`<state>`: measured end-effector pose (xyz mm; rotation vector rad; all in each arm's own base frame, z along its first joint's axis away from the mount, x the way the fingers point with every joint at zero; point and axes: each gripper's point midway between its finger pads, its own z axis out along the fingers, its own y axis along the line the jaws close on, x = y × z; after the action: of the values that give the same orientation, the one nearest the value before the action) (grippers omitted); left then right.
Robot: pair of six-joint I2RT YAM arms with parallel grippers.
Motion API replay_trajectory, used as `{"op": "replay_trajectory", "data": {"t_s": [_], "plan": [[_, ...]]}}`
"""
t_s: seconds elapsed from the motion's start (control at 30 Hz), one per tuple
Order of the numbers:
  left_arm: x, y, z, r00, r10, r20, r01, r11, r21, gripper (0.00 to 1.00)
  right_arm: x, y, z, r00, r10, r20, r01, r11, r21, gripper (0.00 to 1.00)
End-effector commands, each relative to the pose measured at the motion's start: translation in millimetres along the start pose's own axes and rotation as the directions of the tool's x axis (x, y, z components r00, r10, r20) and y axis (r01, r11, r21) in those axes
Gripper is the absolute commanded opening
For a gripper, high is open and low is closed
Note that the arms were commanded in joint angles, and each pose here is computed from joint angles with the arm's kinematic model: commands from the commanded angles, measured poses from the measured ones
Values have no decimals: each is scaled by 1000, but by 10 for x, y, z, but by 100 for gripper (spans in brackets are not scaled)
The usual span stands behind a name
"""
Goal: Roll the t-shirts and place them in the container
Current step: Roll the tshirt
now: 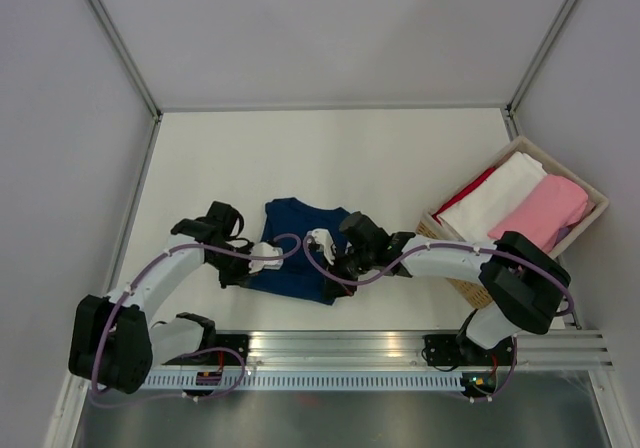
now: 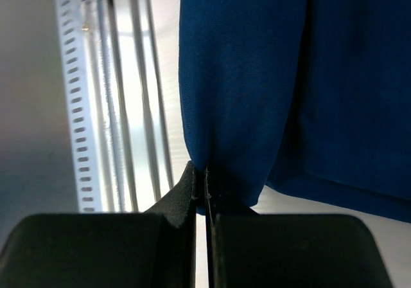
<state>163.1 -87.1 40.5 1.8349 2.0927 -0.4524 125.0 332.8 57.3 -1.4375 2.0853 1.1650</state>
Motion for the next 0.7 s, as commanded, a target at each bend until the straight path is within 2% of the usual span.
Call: {"op": "replay_trajectory", "data": {"t_s": [0.0,0.07,0.13,0.17,0.2,0.23,0.43,0.53,0.6,0.67], "plan": [[-44,-416,-218,1000,21,12,-23,975,221,2,220,351,-54,991,110,-74,-123,974,-193,0],[-126,-347,-258,999,17,34,-25,974,225,4,195,339,-46,985,157,-67,-168,963,-212,0],[-164,-223,-255,999,-24,44,14,978,208,12,109,253,-79,982,187,-25,-188,957,-220,0],[-203,-66,-222,998,-27,63,17,987,158,26,91,196,-87,977,213,-16,-212,954,-210,0],[-211,19,-213,995,-83,62,75,989,128,34,53,106,-108,974,225,2,-221,956,-196,0],[-239,164,-171,993,-93,74,86,992,90,47,55,59,-98,973,232,3,-227,955,-192,0],[-375,228,-53,969,-189,159,174,979,107,58,4,-69,-102,965,262,21,-255,950,-179,0],[-433,263,0,957,-211,201,195,976,101,58,37,-110,-104,962,271,21,-264,951,-160,0],[-453,272,16,949,-233,213,215,971,105,54,51,-171,-100,958,287,20,-281,949,-141,0],[-474,269,15,941,-256,223,234,965,120,34,47,-217,-96,954,301,22,-295,946,-131,0]]}}
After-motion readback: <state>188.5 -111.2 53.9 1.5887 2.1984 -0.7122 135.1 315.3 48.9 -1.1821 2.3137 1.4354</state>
